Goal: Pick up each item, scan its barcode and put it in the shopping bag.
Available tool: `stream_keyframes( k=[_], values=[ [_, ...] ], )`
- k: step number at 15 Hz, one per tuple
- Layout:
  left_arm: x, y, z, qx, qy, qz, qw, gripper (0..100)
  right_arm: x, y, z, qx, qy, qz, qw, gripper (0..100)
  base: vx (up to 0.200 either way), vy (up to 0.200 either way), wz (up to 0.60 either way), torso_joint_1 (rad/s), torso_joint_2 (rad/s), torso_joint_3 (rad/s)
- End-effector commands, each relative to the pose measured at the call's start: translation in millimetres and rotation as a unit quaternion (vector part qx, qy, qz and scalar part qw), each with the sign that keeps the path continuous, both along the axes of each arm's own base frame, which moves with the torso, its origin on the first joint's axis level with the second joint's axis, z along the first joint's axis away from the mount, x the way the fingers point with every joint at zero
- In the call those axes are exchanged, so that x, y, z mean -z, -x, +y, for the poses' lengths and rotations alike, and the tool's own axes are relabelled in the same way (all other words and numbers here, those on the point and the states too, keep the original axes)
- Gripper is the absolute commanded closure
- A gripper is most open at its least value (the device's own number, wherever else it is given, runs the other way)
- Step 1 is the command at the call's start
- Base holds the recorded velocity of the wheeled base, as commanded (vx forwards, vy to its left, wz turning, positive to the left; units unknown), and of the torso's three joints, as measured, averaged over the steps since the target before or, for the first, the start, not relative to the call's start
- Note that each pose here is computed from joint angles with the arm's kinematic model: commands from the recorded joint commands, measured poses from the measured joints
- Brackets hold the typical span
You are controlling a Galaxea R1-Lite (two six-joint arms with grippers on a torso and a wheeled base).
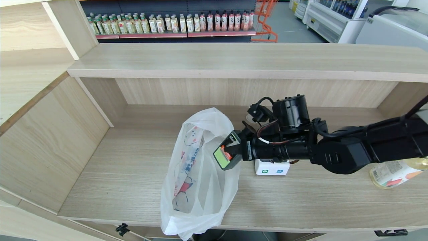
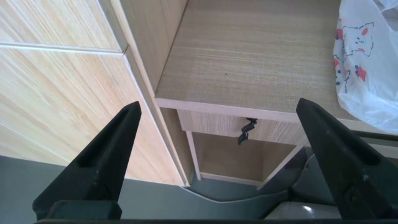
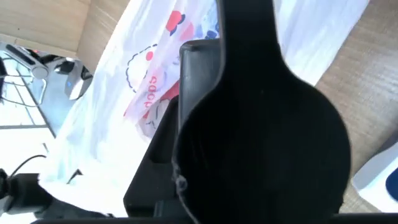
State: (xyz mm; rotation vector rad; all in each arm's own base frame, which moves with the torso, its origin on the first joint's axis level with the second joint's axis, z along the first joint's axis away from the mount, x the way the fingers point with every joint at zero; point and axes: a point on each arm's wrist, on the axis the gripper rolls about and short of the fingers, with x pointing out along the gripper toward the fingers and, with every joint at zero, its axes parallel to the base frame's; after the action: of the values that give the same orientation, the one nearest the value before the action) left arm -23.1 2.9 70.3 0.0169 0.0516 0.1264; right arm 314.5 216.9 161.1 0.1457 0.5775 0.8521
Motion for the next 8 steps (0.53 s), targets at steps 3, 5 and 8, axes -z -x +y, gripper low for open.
stream_keyframes(
  k=[3,5,8],
  values=[
    [0.0,0.0,0.0,0.0,0.0,0.0,1.0,0,25.2,-16.3,8.8,-0.027,0.04,-0.049,0.998,100,0.0,0.0,0.0,0.0,0.0,0.0],
    [0.0,0.0,0.0,-0.001,0.0,0.0,1.0,0,31.9,-22.0,11.0,-0.053,0.074,-0.104,0.99,100,0.0,0.0,0.0,0.0,0.0,0.0],
    [0.0,0.0,0.0,-0.001,0.0,0.0,1.0,0,38.9,-28.4,15.2,-0.076,0.098,-0.154,0.98,100,0.0,0.0,0.0,0.0,0.0,0.0]
  ],
)
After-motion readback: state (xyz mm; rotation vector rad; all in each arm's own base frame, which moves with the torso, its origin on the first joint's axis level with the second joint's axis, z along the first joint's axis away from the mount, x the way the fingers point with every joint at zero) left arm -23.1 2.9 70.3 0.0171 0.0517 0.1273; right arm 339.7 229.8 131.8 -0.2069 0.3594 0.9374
